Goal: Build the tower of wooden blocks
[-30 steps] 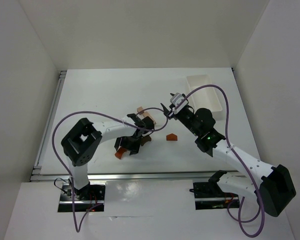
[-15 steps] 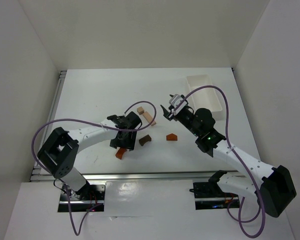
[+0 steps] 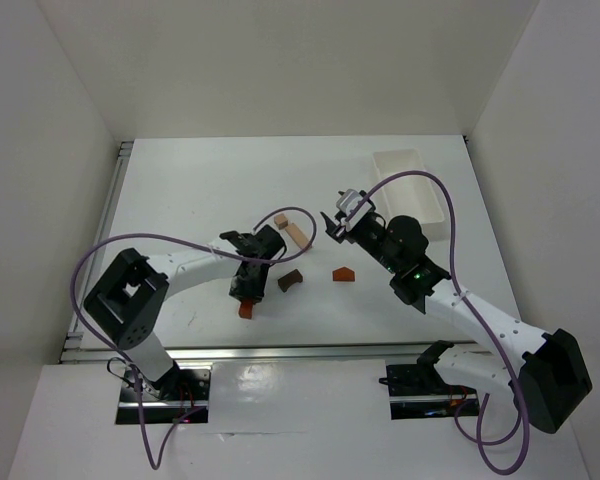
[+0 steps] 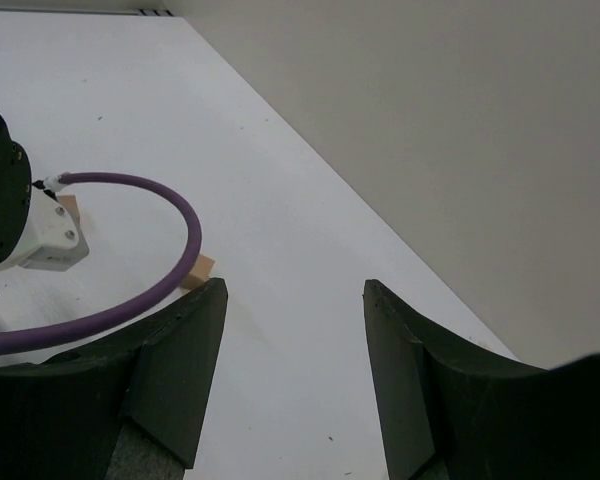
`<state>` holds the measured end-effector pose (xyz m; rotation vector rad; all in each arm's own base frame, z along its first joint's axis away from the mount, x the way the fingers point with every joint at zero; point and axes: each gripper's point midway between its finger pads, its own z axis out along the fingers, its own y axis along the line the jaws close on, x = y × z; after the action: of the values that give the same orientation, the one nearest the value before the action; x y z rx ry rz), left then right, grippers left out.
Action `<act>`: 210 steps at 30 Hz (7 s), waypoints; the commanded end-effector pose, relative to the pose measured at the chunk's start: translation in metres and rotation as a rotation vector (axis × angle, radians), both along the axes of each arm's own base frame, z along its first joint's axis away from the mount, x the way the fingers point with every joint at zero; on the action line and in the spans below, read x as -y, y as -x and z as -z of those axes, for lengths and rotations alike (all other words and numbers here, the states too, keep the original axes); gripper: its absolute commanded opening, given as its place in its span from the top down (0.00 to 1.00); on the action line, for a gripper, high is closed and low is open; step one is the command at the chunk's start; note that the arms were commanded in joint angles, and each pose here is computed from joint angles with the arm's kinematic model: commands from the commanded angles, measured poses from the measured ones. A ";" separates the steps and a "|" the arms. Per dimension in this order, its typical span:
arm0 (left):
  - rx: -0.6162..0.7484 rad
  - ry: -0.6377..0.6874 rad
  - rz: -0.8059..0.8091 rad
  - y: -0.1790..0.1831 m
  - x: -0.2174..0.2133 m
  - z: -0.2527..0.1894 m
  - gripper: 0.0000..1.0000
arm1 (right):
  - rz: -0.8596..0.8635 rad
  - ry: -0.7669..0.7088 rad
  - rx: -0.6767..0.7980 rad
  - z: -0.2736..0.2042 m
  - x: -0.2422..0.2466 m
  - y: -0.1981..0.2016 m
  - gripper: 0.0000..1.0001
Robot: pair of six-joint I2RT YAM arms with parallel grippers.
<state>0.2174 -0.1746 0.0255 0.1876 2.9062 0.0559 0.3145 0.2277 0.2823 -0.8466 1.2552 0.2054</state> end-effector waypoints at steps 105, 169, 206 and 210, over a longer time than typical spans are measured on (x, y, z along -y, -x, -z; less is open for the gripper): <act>0.531 0.355 -0.290 -0.089 -0.041 -0.142 0.01 | -0.382 -0.268 -0.208 -0.115 -0.099 -0.011 0.00; 0.630 0.581 -0.556 -0.096 -0.123 -0.184 0.01 | 0.214 0.133 -0.748 0.209 -0.133 -0.143 0.27; 0.572 0.590 -0.534 -0.083 -0.115 -0.154 0.01 | 0.203 0.231 -0.900 0.171 -0.070 0.027 0.93; 0.569 0.587 -0.520 -0.082 -0.110 -0.153 0.01 | 0.166 0.201 -0.918 0.169 -0.073 0.039 0.93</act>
<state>0.2963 -0.0583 0.1744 -0.6181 2.2262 -0.5293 0.2785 0.3014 0.0840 -0.9005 2.2744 0.3125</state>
